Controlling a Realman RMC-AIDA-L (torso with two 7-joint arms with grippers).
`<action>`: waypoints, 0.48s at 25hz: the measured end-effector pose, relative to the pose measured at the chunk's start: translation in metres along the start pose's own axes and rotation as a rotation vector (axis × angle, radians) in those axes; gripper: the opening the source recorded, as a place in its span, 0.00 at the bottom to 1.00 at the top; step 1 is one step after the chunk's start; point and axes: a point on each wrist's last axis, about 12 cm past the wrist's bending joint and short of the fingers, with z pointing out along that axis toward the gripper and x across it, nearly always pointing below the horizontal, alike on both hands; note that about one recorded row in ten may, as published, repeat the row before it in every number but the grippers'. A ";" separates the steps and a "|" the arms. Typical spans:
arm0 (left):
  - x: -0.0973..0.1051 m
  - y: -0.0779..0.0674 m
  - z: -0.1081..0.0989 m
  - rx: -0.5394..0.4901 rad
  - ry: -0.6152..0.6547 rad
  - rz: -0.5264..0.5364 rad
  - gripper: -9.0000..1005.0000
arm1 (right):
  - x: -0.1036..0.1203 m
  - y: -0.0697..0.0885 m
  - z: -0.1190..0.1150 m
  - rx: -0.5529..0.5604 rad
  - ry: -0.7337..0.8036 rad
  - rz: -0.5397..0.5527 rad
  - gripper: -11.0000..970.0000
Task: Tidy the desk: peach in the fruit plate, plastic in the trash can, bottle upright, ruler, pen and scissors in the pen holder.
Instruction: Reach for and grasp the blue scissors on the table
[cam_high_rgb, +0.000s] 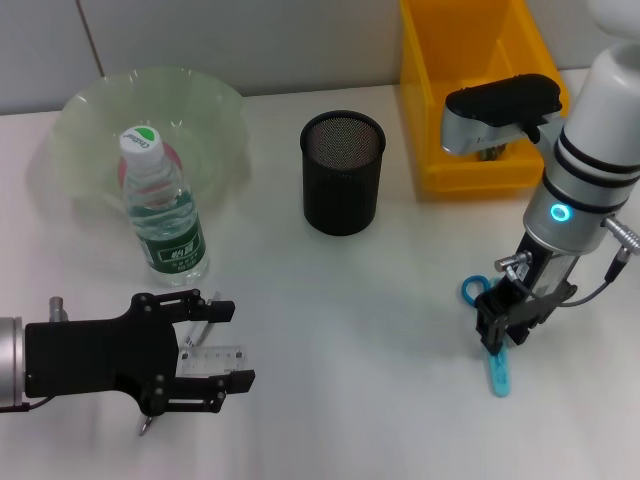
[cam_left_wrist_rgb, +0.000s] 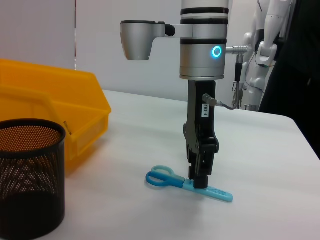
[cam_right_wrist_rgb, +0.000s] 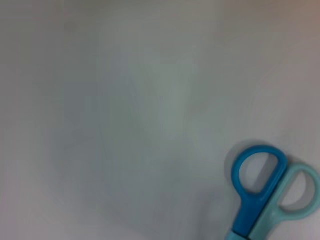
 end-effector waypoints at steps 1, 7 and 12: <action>0.000 0.000 0.000 -0.001 -0.001 -0.001 0.81 | 0.000 0.000 -0.001 0.001 -0.002 0.000 0.38; 0.001 -0.001 -0.001 -0.003 -0.003 -0.003 0.81 | -0.001 0.000 -0.002 0.003 0.002 -0.002 0.28; 0.001 -0.001 -0.001 -0.003 -0.004 -0.003 0.81 | -0.002 0.002 -0.005 0.001 0.005 -0.007 0.24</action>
